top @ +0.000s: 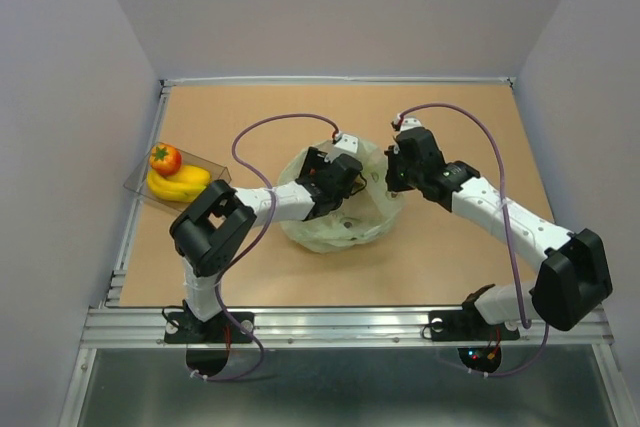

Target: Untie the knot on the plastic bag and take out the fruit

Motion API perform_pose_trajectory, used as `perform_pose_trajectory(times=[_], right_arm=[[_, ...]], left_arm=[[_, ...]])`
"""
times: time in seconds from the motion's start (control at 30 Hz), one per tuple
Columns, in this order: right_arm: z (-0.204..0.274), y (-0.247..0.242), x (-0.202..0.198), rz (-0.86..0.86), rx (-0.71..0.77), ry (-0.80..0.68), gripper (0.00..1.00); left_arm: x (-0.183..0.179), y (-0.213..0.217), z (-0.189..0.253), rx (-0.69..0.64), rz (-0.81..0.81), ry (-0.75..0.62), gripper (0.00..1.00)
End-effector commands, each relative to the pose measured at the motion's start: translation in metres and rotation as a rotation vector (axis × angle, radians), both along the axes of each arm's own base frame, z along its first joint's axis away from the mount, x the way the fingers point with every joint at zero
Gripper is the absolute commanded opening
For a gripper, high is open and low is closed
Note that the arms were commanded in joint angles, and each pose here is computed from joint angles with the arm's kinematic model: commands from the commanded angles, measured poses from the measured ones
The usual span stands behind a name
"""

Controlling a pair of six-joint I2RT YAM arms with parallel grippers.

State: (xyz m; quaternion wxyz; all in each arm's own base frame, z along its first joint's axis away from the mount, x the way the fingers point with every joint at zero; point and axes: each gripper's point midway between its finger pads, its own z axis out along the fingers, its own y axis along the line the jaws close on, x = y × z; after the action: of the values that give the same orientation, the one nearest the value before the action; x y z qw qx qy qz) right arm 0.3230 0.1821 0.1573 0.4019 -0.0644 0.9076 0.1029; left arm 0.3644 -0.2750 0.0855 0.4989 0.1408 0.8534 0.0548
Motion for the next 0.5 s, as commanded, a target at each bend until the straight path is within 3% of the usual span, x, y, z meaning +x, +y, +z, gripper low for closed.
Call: perform_pose_trajectory(times=[0.0,0.1,0.2,0.3,0.33,0.4,0.43,0.47], right_arm=[[0.018,0.012,0.010,0.010,0.055,-0.024,0.01],[0.013,0.014,0.010,0.015,0.056,-0.006,0.01],[0.009,0.014,0.010,0.009,0.052,0.001,0.01],[0.008,0.012,0.011,0.003,0.044,0.000,0.01],[0.008,0.011,0.011,-0.001,0.041,-0.002,0.01],[0.009,0.008,0.012,-0.008,0.029,-0.010,0.01],[0.009,0.007,0.013,-0.012,0.026,-0.014,0.01],[0.010,0.006,0.014,-0.022,0.018,-0.019,0.01]], left_arm=[[0.022,-0.017,0.013,-0.033,-0.022,-0.064,0.94],[0.032,-0.014,0.007,-0.030,0.000,-0.062,0.94],[0.040,-0.008,0.003,-0.031,0.021,-0.063,0.85],[0.040,-0.006,0.004,-0.026,0.020,-0.064,0.56],[0.039,-0.006,0.006,-0.028,0.014,-0.060,0.41],[0.035,-0.005,0.016,-0.049,0.001,-0.061,0.31],[0.032,-0.005,0.019,-0.059,-0.005,-0.056,0.21],[0.029,-0.005,0.024,-0.075,-0.009,-0.055,0.19]])
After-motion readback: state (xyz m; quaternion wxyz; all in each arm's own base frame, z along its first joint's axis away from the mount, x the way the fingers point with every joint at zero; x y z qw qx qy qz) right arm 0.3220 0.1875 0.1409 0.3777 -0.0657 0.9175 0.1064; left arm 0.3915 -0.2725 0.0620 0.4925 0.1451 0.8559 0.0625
